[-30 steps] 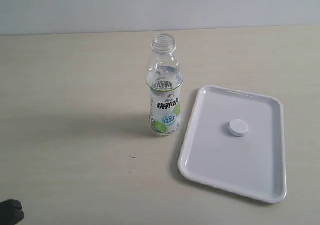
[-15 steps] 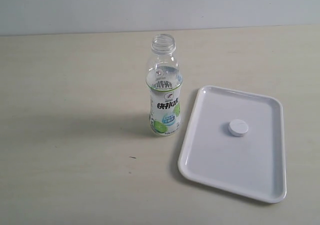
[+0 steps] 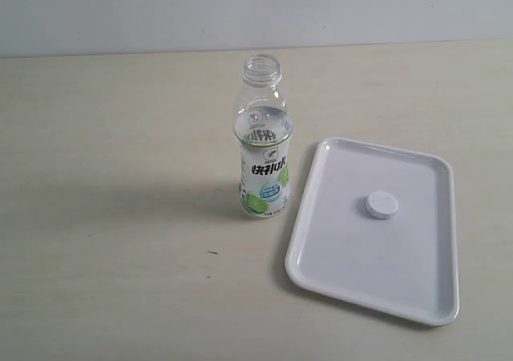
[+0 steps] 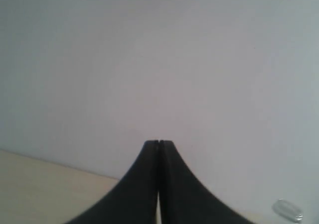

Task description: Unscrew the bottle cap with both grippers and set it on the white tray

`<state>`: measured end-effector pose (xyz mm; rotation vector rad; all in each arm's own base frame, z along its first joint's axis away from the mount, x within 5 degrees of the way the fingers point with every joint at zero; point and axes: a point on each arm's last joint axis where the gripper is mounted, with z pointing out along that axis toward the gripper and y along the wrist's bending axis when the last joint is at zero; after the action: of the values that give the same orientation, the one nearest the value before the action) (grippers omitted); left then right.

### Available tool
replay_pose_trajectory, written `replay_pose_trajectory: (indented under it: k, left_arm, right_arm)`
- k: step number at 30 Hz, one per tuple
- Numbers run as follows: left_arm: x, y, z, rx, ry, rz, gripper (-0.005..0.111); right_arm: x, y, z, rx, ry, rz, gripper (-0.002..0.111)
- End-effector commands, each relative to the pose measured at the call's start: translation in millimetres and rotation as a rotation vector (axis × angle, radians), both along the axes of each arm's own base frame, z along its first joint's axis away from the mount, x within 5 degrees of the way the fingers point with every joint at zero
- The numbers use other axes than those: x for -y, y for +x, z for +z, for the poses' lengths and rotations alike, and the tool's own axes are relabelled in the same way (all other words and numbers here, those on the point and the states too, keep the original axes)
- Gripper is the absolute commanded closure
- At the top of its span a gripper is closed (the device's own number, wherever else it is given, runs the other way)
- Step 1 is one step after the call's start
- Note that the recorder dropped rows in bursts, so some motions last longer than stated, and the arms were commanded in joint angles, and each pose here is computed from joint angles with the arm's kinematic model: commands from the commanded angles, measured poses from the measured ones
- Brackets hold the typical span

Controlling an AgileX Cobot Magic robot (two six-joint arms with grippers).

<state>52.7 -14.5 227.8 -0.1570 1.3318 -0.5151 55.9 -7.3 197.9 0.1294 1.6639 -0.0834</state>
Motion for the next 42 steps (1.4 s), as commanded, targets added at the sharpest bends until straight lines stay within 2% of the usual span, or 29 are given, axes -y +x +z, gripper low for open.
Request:
replay_pose_trajectory:
  k: [1, 6, 9, 12, 16, 22, 42]
  left_arm:
    - [-8, 2, -4, -0.014, 0.18, 0.129, 0.107]
    - [-12, 3, -12, -0.074, 0.451, 0.211, 0.107]
    - [-11, 3, -12, -0.068, 0.543, 0.222, 0.107]
    - [-11, 4, -19, -0.136, 0.6, 0.203, 0.107]
    - [-11, 4, -22, -0.162, 0.596, 0.193, 0.107]
    - [-11, 4, -21, -0.177, 0.449, 0.176, 0.107]
    - [-11, 4, -21, -0.179, 0.451, 0.176, 0.107]
  right_arm:
    - [0, 0, -1, 0.004, -0.002, -0.007, 0.108]
    - [0, 0, -1, 0.004, -0.002, -0.007, 0.108]
    - [0, 0, -1, 0.004, -0.002, -0.007, 0.108]
    - [0, 0, -1, 0.004, -0.002, -0.007, 0.108]
    - [0, 0, -1, 0.004, -0.002, -0.007, 0.108]
    - [0, 0, -1, 0.004, -0.002, -0.007, 0.108]
    - [0, 0, -1, 0.004, -0.002, -0.007, 0.108]
